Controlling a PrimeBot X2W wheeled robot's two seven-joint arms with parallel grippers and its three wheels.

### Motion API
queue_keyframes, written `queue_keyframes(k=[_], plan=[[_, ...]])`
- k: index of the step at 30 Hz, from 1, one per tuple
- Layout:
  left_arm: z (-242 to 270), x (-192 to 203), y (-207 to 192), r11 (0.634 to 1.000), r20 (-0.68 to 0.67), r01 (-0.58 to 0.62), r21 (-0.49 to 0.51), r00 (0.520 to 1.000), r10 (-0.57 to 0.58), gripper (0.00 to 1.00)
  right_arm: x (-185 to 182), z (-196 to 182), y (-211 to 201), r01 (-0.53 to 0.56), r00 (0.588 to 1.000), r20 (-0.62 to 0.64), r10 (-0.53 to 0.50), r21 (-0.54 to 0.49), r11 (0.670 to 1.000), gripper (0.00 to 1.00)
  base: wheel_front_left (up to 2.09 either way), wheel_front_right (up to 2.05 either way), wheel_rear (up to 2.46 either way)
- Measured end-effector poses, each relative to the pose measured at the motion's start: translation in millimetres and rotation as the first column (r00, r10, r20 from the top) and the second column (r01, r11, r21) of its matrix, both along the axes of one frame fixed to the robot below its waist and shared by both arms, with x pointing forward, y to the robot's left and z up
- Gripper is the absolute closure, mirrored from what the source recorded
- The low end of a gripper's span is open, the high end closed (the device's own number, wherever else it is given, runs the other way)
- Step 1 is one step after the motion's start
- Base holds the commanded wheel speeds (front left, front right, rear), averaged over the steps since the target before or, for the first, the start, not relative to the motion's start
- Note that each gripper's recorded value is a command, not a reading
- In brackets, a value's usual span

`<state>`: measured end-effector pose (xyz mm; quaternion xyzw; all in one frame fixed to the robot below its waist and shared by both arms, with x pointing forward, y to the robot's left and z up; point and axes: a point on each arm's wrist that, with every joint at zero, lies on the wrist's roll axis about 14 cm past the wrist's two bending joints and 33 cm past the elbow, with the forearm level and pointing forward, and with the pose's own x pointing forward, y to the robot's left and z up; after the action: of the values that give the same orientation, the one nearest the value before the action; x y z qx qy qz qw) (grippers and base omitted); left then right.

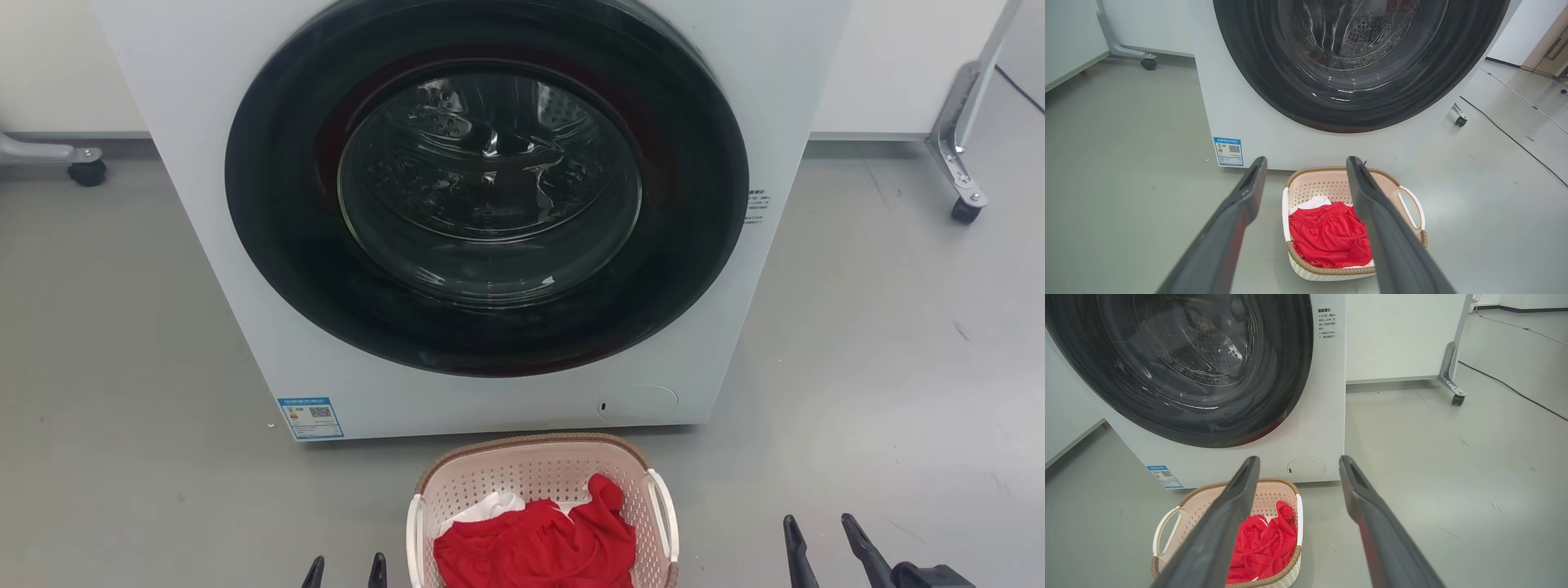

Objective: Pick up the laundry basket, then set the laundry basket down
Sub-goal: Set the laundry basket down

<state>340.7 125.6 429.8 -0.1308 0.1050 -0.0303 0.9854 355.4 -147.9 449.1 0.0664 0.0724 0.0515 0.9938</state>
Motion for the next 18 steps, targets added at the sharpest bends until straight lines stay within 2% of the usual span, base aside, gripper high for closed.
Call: queue_keyframes(k=[18], plan=[[23, 9, 4, 0.998, 0.090, -0.013, 0.054, 0.996, 0.008, 0.00, 0, 2, -12, 0.032, 0.999, 0.014, -0.032, -0.025, 0.999, 0.00, 0.00, 0.00, 0.00]])
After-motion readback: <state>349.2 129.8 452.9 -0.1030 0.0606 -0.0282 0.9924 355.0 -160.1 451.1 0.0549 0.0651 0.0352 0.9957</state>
